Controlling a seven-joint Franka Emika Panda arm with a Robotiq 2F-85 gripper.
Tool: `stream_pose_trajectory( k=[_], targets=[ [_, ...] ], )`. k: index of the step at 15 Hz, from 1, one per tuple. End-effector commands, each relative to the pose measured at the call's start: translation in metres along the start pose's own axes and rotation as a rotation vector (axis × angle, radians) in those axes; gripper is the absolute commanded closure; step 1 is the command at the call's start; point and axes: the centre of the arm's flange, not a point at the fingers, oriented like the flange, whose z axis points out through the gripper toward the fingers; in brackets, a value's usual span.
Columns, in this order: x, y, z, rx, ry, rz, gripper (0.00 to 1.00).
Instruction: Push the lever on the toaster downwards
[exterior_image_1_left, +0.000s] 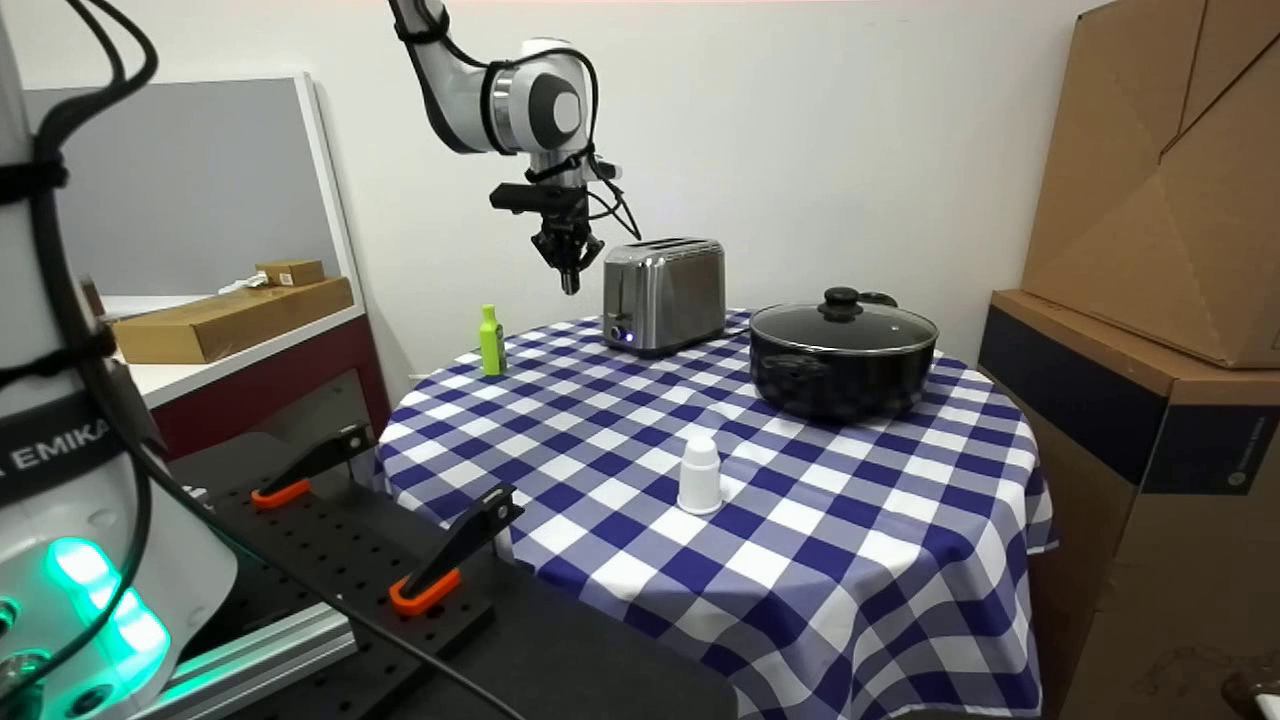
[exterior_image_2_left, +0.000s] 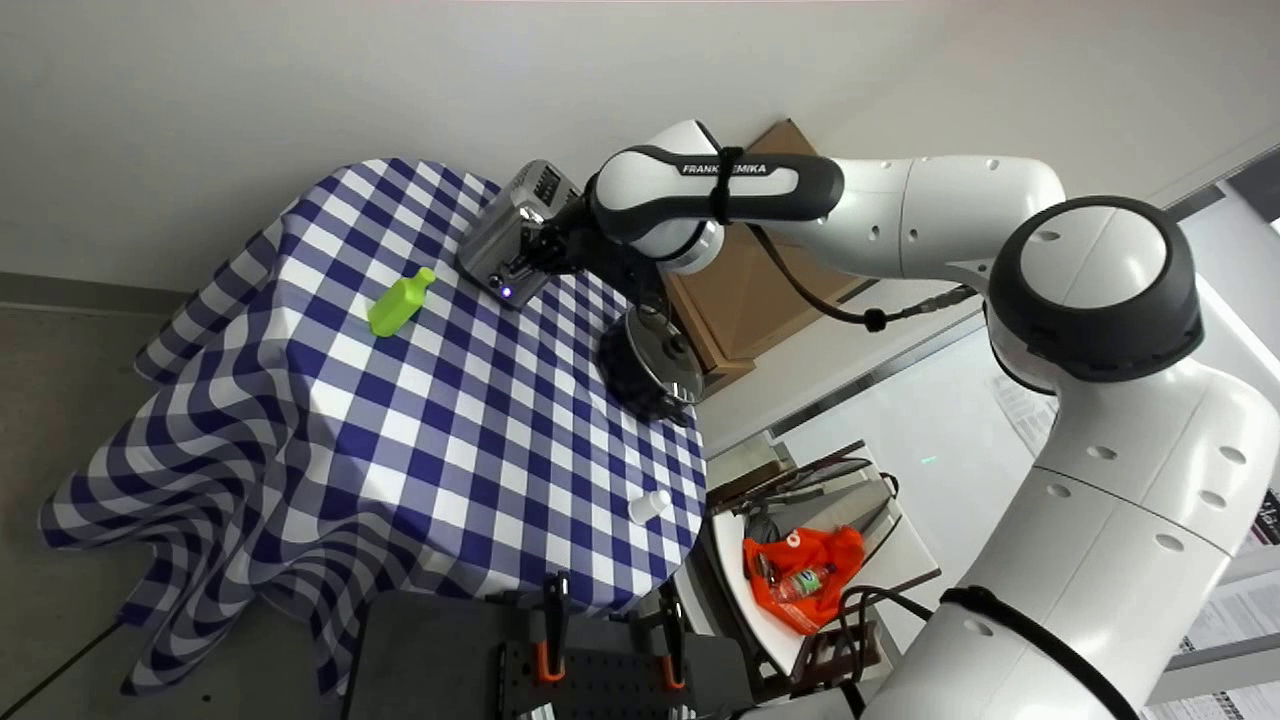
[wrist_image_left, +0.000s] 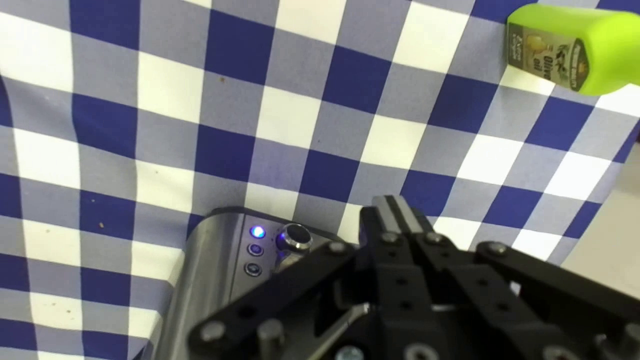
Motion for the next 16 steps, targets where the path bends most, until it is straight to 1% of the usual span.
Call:
stream_pose_trajectory(
  k=[1, 2, 3, 5, 6, 8, 11, 12, 13, 15, 16],
  targets=[
    [-0.017, 0.023, -0.042, 0.054, -0.062, -0.011, 1.00],
    [-0.018, 0.026, -0.049, 0.073, -0.073, -0.010, 0.84],
    [-0.020, 0.030, -0.055, 0.088, -0.079, -0.008, 0.73],
    [-0.022, 0.034, -0.068, 0.099, -0.084, -0.005, 0.60],
    [-0.024, 0.035, -0.074, 0.100, -0.083, -0.003, 0.52],
    [-0.029, 0.038, -0.085, 0.090, -0.084, 0.008, 0.39],
    [-0.042, 0.041, -0.096, 0.039, -0.088, 0.037, 0.16],
    [-0.046, 0.041, -0.098, 0.012, -0.091, 0.050, 0.09],
    [-0.051, 0.041, -0.098, -0.041, -0.091, 0.071, 0.01],
    [-0.060, 0.041, -0.099, -0.119, -0.095, 0.098, 0.00],
    [-0.065, 0.040, -0.098, -0.143, -0.103, 0.102, 0.00]
  ],
)
